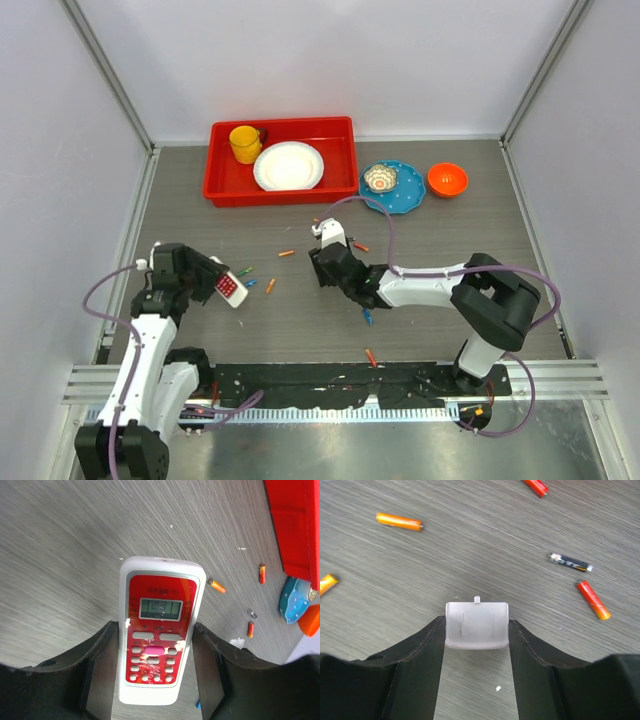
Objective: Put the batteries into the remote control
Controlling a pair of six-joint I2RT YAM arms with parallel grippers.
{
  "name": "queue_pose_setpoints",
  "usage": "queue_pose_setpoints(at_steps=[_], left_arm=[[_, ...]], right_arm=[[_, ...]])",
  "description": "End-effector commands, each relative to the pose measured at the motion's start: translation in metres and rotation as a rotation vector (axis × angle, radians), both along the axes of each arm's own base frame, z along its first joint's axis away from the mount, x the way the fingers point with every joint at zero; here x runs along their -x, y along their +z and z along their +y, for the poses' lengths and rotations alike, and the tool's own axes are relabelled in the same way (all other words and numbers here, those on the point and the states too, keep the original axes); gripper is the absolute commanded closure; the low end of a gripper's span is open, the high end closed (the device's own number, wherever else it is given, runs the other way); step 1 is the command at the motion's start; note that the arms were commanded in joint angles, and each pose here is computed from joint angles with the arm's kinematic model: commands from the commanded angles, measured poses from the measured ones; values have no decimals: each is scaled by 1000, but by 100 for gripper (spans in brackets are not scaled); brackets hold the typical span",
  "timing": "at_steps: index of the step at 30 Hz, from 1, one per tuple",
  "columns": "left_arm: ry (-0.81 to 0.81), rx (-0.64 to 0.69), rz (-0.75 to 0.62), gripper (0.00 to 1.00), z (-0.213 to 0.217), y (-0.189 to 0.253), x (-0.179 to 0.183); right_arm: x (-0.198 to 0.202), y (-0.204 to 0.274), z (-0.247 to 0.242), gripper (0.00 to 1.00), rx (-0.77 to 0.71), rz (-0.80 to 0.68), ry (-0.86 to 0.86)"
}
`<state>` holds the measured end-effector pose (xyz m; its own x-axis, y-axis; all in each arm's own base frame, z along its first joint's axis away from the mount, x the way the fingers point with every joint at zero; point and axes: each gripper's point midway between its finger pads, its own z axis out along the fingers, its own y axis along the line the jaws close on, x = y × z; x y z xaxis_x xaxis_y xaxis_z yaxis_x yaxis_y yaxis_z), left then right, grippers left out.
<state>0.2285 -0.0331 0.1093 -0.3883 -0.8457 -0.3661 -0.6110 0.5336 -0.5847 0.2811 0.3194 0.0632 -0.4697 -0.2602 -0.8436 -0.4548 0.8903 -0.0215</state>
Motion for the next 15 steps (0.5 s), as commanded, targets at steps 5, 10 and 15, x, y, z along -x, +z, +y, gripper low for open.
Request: queue_pose_setpoints(at_steps=[5, 10, 15], left_arm=[[-194, 205, -202, 100, -47, 32, -33], [-270, 235, -250, 100, -60, 40, -38], [-357, 267, -262, 100, -81, 41, -39]], right_arm=[[-22, -2, -29, 59, 27, 5, -133], [-21, -12, -48, 59, 46, 32, -199], [-17, -9, -70, 59, 66, 30, -268]])
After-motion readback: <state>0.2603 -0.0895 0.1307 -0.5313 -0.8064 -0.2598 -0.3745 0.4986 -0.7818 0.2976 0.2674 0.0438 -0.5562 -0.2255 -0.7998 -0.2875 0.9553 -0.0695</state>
